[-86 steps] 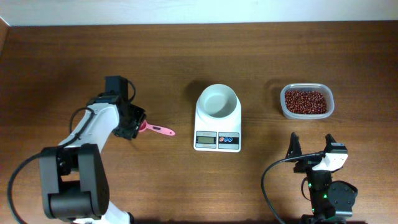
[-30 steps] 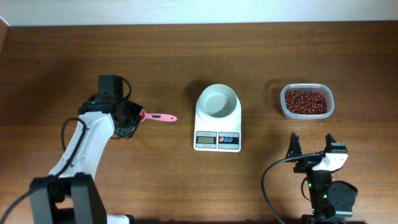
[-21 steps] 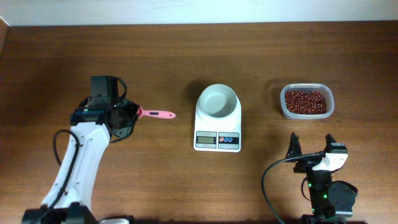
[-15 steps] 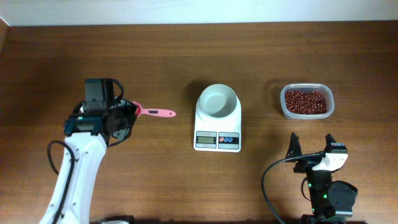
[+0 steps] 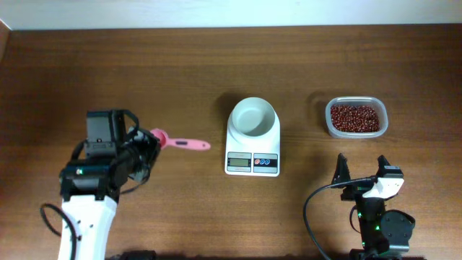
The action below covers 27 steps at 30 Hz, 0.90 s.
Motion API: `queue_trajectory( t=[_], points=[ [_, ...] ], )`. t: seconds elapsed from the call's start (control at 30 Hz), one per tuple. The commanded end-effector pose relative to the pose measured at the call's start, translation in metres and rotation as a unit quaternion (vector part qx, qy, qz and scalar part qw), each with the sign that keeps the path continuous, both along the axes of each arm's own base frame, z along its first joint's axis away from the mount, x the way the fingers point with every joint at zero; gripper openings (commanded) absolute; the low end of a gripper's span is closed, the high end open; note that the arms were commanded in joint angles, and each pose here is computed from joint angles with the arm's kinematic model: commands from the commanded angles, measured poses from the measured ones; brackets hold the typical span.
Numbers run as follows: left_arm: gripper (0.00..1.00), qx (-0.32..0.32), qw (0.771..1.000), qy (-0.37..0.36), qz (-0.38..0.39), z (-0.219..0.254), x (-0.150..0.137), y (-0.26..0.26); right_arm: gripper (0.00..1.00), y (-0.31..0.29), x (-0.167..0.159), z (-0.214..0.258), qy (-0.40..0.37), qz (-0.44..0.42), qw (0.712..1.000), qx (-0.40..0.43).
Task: Scoop and weigh 50g on scale
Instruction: 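Lift the pink scoop and swing its handle toward the scale, then reach the right gripper toward the pink scoop's handle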
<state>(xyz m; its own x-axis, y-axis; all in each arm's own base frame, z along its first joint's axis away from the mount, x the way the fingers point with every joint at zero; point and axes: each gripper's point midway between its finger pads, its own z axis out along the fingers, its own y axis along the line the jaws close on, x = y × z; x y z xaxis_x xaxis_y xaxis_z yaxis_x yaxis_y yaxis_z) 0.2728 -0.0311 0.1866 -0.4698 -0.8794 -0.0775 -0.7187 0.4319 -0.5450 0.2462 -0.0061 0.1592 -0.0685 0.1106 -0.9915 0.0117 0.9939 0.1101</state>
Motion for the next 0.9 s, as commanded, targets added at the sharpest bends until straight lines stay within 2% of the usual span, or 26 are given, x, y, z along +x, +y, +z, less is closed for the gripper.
queue_trajectory(
  t=[0.0,0.27,0.5,0.6,0.63,0.7,0.77,0.87],
  points=[
    [0.0,-0.022,1.0,0.003,-0.006,0.004,-0.01,-0.017,0.99,-0.001,0.0,-0.002,0.002,-0.003,1.0,0.003],
    [0.0,-0.022,0.997,0.006,-0.072,0.004,-0.02,-0.052,0.99,-0.001,0.0,-0.002,0.002,-0.003,1.0,0.003],
    [0.0,-0.016,0.996,0.025,-0.087,-0.001,-0.03,-0.058,0.99,-0.001,0.0,-0.002,0.001,-0.003,1.0,0.003],
    [0.0,-0.014,0.996,0.026,-0.085,-0.001,-0.03,-0.057,0.99,0.016,-0.001,0.0,-0.003,0.045,0.999,0.015],
    [0.0,-0.012,0.996,0.026,-0.082,-0.001,-0.03,-0.056,0.99,0.026,-0.002,0.002,-0.004,0.07,0.996,0.048],
    [0.0,-0.01,0.997,0.027,-0.075,-0.002,-0.03,-0.054,0.99,0.043,-0.005,0.004,0.01,0.112,0.979,0.169],
    [0.0,-0.006,0.997,0.026,-0.072,-0.002,-0.029,-0.052,0.99,0.055,-0.008,0.005,0.034,0.137,0.946,0.293],
    [0.0,-0.004,0.997,0.026,-0.071,-0.002,-0.029,-0.052,0.99,0.074,-0.016,0.006,0.076,0.178,0.893,0.407]
  ],
)
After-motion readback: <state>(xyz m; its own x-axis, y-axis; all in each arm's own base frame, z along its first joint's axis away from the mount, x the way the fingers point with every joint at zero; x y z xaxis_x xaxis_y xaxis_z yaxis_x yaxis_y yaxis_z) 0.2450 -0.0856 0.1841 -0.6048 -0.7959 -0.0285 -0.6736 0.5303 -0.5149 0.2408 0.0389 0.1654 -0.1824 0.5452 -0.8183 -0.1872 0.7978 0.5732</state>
